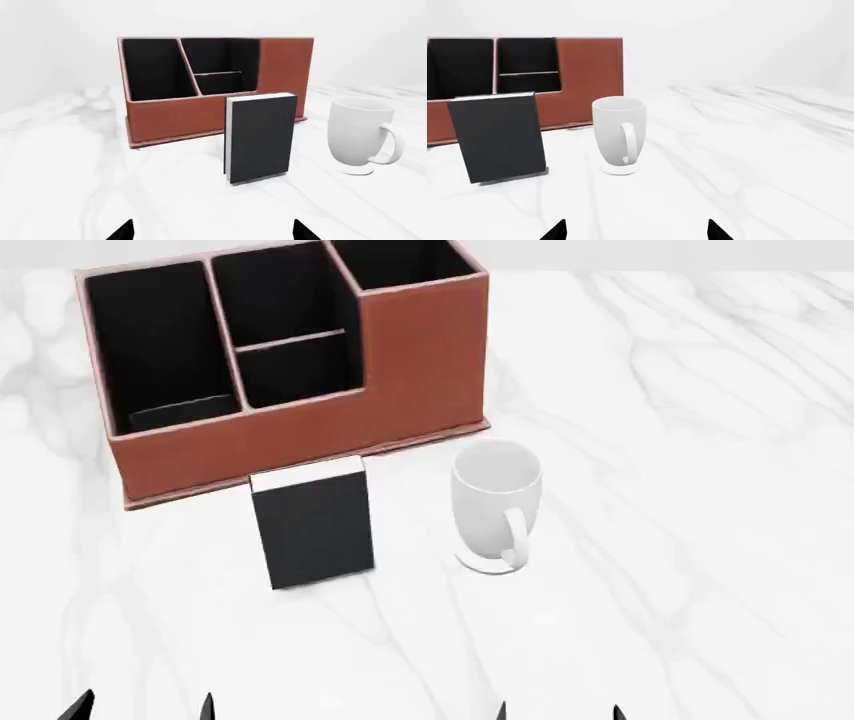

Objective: Pick up the book and place it in the front compartment of the caddy.

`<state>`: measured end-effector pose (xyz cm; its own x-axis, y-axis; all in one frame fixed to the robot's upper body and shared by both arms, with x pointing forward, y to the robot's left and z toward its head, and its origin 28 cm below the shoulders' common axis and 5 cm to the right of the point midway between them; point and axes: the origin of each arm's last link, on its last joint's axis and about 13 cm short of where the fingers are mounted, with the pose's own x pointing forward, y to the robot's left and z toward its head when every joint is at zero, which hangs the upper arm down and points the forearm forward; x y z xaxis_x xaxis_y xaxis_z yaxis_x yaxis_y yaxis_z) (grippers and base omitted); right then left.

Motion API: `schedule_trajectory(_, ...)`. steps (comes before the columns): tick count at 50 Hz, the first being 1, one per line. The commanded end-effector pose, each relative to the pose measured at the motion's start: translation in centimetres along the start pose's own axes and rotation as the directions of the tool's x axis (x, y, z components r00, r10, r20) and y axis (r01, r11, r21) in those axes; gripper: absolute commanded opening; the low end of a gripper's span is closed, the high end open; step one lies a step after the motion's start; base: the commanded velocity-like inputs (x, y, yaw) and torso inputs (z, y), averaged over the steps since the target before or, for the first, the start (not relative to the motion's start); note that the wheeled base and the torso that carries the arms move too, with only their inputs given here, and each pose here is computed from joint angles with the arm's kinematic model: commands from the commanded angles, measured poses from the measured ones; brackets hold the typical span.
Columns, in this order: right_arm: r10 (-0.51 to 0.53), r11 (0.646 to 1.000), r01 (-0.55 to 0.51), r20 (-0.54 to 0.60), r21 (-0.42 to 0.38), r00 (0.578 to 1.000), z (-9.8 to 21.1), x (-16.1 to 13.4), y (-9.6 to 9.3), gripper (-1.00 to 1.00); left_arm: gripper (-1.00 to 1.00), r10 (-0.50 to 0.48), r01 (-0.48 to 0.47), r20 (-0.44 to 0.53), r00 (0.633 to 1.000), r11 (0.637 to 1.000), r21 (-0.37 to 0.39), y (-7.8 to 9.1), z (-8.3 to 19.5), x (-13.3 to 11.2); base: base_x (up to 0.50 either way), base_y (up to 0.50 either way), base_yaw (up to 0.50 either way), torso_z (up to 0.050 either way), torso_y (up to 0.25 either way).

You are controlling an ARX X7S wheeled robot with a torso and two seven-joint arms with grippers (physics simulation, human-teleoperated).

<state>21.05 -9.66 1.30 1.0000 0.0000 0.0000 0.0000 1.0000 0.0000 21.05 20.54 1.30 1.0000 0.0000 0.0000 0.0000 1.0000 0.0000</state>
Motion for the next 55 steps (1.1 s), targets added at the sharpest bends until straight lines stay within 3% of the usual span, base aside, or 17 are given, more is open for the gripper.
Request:
schedule_trajectory(1,-0.001,1.0,0.001,-0.019,-0.013,1.0,-0.1,0.1,0.1,1.0,1.0,-0.007,0.007,0.002,1.0,1.0,0.0,0.0,0.0,0.0,0.0,0.0,0.0,0.0,0.0)
schedule_trajectory(16,0.039,0.999,-0.039,-0.028,-0.017,0.999,0.2,0.1,0.3,1.0,1.0,-0.009,0.009,-0.005,1.0,1.0,0.006,0.0,0.1,-0.1,0.0,0.0,0.0,0.0,0.0)
schedule_trajectory(19,0.041,0.999,-0.042,-0.012,-0.024,0.999,0.3,0.1,0.3,1.0,1.0,0.018,-0.017,-0.026,1.0,0.999,0.045,-0.1,0.0,0.1,0.0,0.0,0.0,0.0,0.0)
schedule_trajectory(22,0.046,0.999,-0.046,-0.016,-0.014,0.999,0.4,0.2,0.2,1.0,1.0,0.006,-0.005,-0.034,0.999,0.999,0.031,-0.1,0.0,0.3,0.0,0.0,0.0,0.0,0.0)
schedule_trajectory(24,0.048,0.999,-0.048,-0.016,-0.009,0.999,0.4,0.2,0.2,1.0,1.0,0.026,-0.021,-0.055,0.998,0.996,0.088,-0.2,0.1,0.4,0.0,0.0,0.0,0.0,0.0)
schedule_trajectory(26,0.045,0.999,-0.045,-0.011,-0.005,0.999,0.6,0.2,0.2,1.0,1.0,0.025,-0.024,-0.016,1.0,0.997,0.075,-0.2,0.5,0.3,0.0,0.0,0.0,0.0,0.0)
schedule_trajectory(29,-0.027,0.999,0.025,0.051,0.036,0.998,2.0,0.4,-0.4,1.0,1.0,0.065,-0.06,-0.096,0.993,0.997,0.057,0.3,1.6,1.1,0.01,0.0,0.0,0.0,0.0)
schedule_trajectory(33,-0.055,0.998,0.05,0.149,0.04,0.987,4.0,-0.1,-0.9,1.0,1.0,0.085,-0.082,-0.055,0.995,0.995,0.048,0.6,3.7,0.9,0.34,0.0,0.0,0.0,0.0)
schedule_trajectory(38,-0.066,0.996,0.055,0.184,0.064,0.981,6.9,-0.8,-1.7,1.0,1.0,0.062,-0.063,0.019,0.998,0.997,0.051,0.6,5.8,0.0,0.5,0.0,0.0,0.0,0.0)
schedule_trajectory(45,-0.078,0.995,0.062,0.22,0.08,0.972,9.0,-1.1,-2.6,1.0,1.0,0.052,-0.059,0.085,0.995,0.995,0.086,0.7,6.8,-0.7,0.5,0.0,0.0,0.0,0.0)
schedule_trajectory(55,-0.108,0.991,0.084,0.26,0.102,0.96,9.9,-1.3,-3.1,1.0,1.0,0.041,-0.046,0.074,0.996,0.997,0.066,0.7,6.9,-0.9,0.5,0.0,0.0,0.0,0.0)
